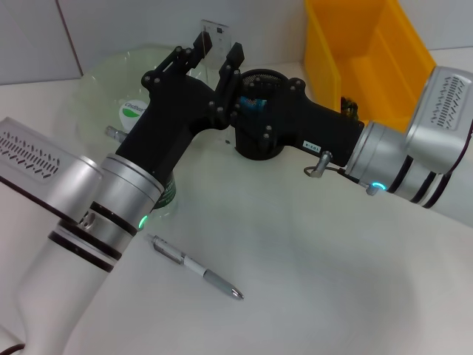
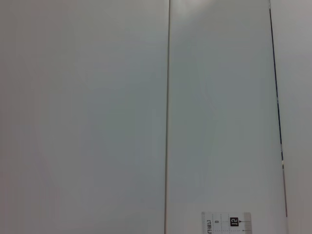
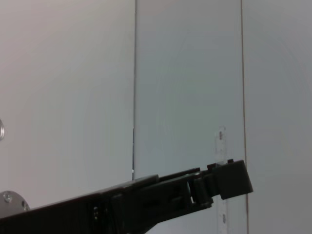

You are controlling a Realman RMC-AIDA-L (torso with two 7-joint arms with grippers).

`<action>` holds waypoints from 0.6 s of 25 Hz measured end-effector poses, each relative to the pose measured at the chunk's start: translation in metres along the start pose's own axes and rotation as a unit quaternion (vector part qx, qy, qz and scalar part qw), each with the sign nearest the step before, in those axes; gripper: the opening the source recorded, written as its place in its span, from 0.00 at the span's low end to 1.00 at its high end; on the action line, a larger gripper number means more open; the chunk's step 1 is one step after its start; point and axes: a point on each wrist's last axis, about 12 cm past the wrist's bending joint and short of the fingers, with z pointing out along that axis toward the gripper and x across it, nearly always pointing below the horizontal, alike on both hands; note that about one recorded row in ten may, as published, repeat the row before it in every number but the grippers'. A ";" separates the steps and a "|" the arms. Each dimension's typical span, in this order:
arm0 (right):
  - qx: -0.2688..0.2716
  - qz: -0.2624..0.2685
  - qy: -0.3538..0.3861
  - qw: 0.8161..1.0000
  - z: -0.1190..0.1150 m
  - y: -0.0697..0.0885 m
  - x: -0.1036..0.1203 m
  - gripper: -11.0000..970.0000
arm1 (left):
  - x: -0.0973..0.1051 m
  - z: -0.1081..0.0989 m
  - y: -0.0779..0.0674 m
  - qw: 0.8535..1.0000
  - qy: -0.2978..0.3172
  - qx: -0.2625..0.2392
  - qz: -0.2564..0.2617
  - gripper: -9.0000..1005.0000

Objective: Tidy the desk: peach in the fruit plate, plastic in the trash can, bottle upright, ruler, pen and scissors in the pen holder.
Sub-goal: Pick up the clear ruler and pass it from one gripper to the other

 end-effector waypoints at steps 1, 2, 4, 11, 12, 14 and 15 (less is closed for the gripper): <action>0.000 0.000 0.000 1.000 0.000 0.000 0.000 0.26 | 0.000 0.000 0.000 1.000 0.000 0.000 0.000 0.48; 0.000 0.000 0.000 1.000 0.000 0.000 0.000 0.25 | 0.000 0.000 0.000 1.000 0.000 0.001 0.001 0.48; -0.001 0.001 0.001 1.000 0.002 0.001 0.000 0.24 | 0.000 0.000 0.000 1.000 0.000 0.002 0.001 0.48; -0.001 0.002 0.003 1.000 0.003 0.002 0.001 0.21 | 0.000 0.000 -0.001 1.000 0.001 0.005 0.003 0.49; -0.001 0.002 0.003 1.000 0.003 0.002 0.002 0.20 | 0.000 0.000 -0.001 1.000 0.001 0.005 0.003 0.49; -0.001 0.001 0.003 1.000 0.003 0.002 0.002 0.19 | 0.000 0.000 -0.001 1.000 0.001 0.005 0.003 0.49; -0.001 0.001 0.003 1.000 0.003 0.002 0.002 0.18 | 0.001 0.000 -0.001 1.000 0.001 0.006 0.003 0.49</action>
